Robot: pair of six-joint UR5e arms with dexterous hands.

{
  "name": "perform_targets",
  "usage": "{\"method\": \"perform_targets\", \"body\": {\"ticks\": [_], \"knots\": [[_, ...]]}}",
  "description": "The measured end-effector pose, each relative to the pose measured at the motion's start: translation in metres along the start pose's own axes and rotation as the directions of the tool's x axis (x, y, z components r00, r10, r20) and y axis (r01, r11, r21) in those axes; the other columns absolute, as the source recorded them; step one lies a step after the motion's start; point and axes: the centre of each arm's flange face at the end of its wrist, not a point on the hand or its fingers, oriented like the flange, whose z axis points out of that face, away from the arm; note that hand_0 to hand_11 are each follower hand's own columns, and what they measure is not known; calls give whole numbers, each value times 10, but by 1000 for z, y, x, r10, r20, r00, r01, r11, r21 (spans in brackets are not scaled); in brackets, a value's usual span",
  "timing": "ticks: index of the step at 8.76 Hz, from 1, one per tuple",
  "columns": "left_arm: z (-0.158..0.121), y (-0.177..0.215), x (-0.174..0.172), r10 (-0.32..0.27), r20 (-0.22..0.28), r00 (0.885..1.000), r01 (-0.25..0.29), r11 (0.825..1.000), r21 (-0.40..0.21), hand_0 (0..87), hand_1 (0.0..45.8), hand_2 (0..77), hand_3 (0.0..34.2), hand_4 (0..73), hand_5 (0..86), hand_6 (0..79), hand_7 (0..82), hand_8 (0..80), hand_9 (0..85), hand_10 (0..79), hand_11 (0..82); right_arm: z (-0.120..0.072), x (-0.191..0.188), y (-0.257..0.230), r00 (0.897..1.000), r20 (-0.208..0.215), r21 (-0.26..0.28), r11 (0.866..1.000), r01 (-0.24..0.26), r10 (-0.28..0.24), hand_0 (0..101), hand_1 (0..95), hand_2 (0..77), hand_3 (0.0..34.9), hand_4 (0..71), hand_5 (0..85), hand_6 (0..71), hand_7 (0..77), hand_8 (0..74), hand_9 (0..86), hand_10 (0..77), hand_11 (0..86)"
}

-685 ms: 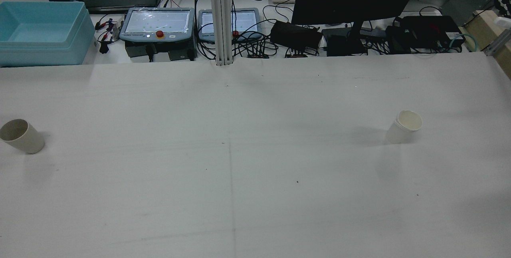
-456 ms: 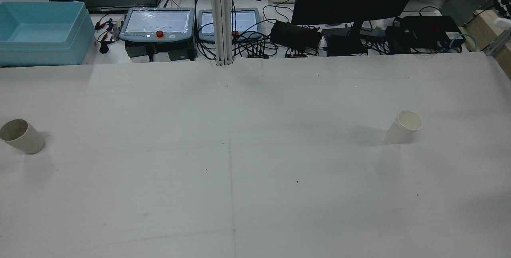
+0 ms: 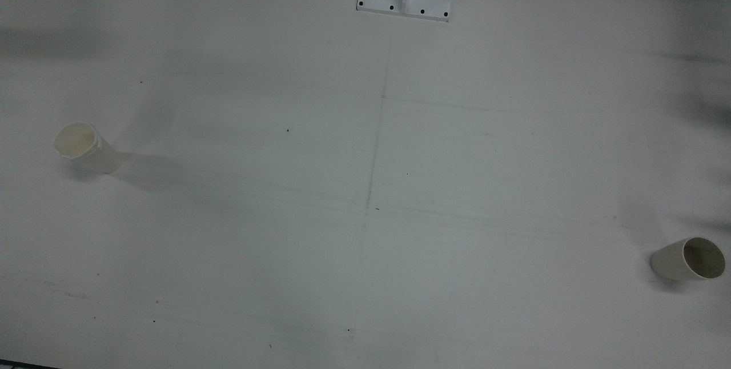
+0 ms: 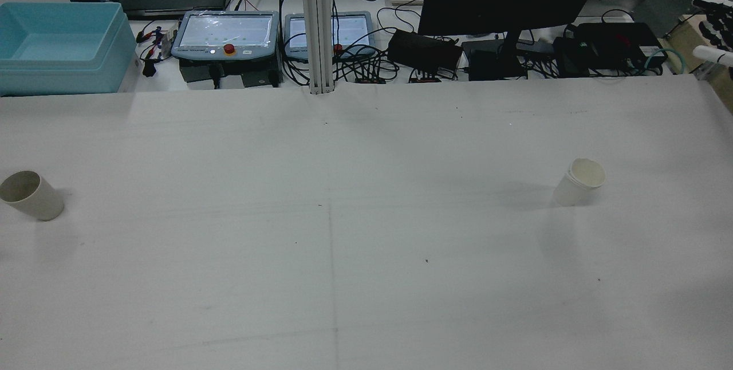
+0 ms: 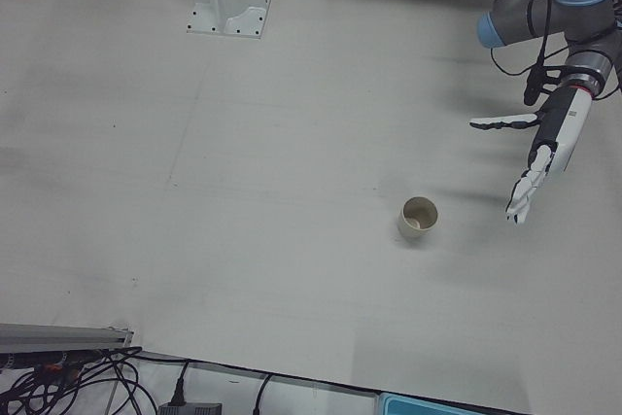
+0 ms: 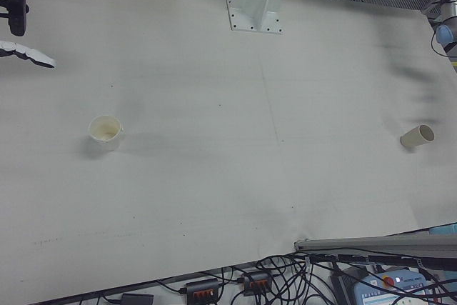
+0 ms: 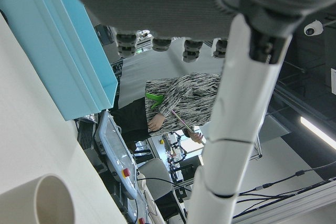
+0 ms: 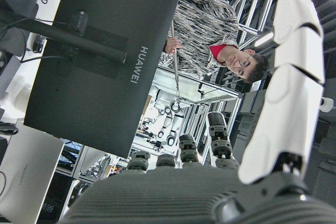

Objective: Pour water
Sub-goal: 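Move the left hand toward the white paper cup beside it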

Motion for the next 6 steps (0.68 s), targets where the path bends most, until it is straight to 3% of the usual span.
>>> {"method": "perform_targets", "body": {"ticks": [1,2,3,4,5,6], "knots": [[-5,-17,-12,32,3,999,-32,999,-4,799,284,22,105,55,60,16,114,38,16,27,93,-5,12,-19,1000,-27,36,999,11,-10,503,196,131,0,125,191,60,125,22,5,27,65],[-5,-34,-23,56,2,998,-56,998,-7,799,284,22,105,55,54,0,114,38,16,27,93,-10,27,-43,998,-57,73,997,26,-22,503,180,114,0,115,185,60,125,22,5,33,65],[2,-46,-35,66,5,998,-66,998,-11,799,273,16,122,55,54,0,98,38,16,27,93,-16,41,-67,996,-80,94,995,38,-31,490,142,71,0,22,125,27,76,22,5,49,87],[13,-55,-46,68,12,998,-68,998,-13,800,273,16,135,55,65,0,98,38,16,27,93,-20,52,-85,995,-97,104,994,46,-36,488,180,76,0,54,142,27,76,22,5,49,87],[22,-63,-56,67,24,997,-67,998,-10,799,273,16,131,55,65,0,98,38,16,11,55,-22,59,-95,993,-108,107,993,51,-40,488,180,76,0,54,142,27,76,22,5,49,87],[29,-69,-67,64,41,997,-64,998,-4,785,224,11,85,109,5,0,76,38,16,11,38,-23,62,-99,993,-113,107,993,54,-42,490,147,93,0,65,158,44,114,22,5,27,44]]}}
